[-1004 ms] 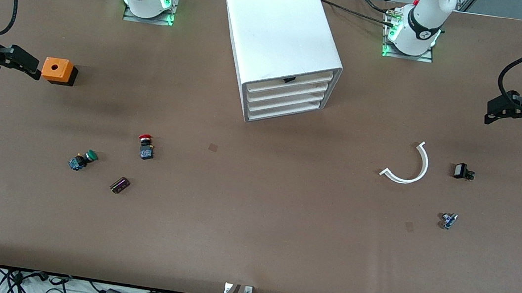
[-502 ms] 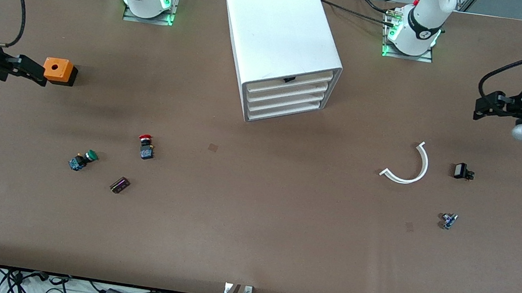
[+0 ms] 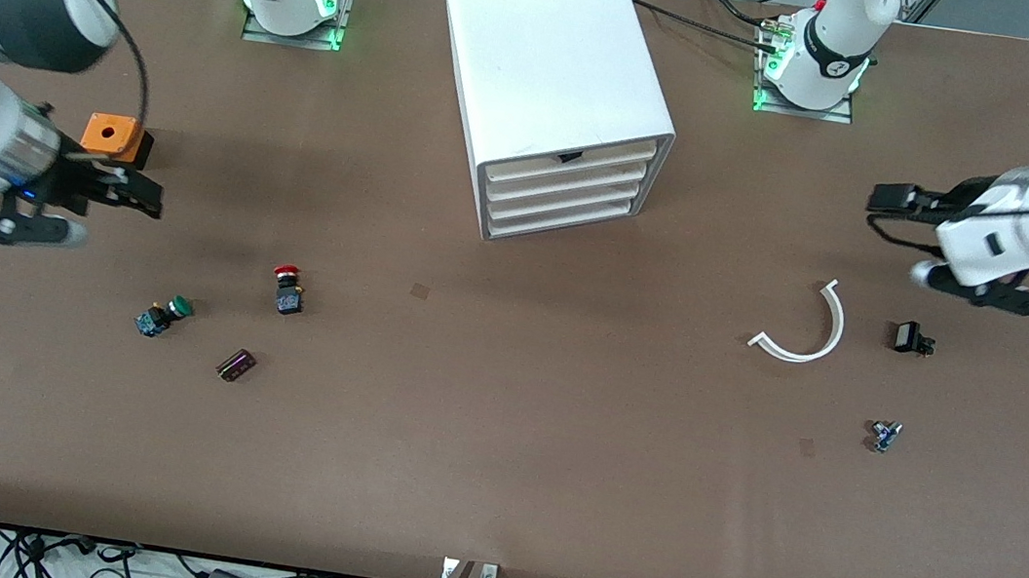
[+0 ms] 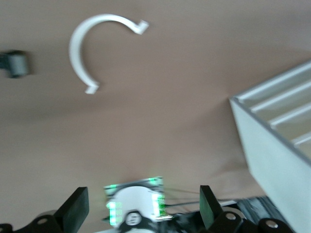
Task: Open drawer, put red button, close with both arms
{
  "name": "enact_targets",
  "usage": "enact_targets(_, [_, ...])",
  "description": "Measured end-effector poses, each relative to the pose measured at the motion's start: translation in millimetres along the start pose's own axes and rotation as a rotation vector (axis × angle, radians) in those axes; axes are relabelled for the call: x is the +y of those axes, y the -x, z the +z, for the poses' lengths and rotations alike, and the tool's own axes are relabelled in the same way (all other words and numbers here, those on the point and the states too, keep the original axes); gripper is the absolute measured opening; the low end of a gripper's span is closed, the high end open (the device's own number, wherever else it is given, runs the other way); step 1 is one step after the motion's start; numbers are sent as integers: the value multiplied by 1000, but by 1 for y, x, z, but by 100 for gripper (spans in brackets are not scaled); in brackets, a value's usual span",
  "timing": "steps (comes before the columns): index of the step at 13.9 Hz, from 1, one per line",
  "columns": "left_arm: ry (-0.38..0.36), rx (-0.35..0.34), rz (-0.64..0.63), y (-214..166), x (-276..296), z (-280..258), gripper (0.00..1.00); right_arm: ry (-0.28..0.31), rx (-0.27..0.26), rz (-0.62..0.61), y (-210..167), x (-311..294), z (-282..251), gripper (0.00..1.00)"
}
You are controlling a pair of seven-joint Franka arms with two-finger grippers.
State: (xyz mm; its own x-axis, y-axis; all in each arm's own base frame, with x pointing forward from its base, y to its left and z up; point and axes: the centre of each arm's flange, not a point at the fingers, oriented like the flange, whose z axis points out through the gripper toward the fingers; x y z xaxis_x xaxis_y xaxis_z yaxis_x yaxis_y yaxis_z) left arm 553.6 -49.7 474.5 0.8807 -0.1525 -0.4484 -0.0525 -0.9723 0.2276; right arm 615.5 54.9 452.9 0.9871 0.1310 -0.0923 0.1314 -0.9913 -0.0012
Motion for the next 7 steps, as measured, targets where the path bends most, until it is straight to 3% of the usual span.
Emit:
enact_targets(3, [297,-80,57,-52,15,56,100,3,-25,-73,-25,-50,53,100])
enact_targets(7, [658,37,284,-101,20,133,100,12,-93,-138,-45,-93,117,100])
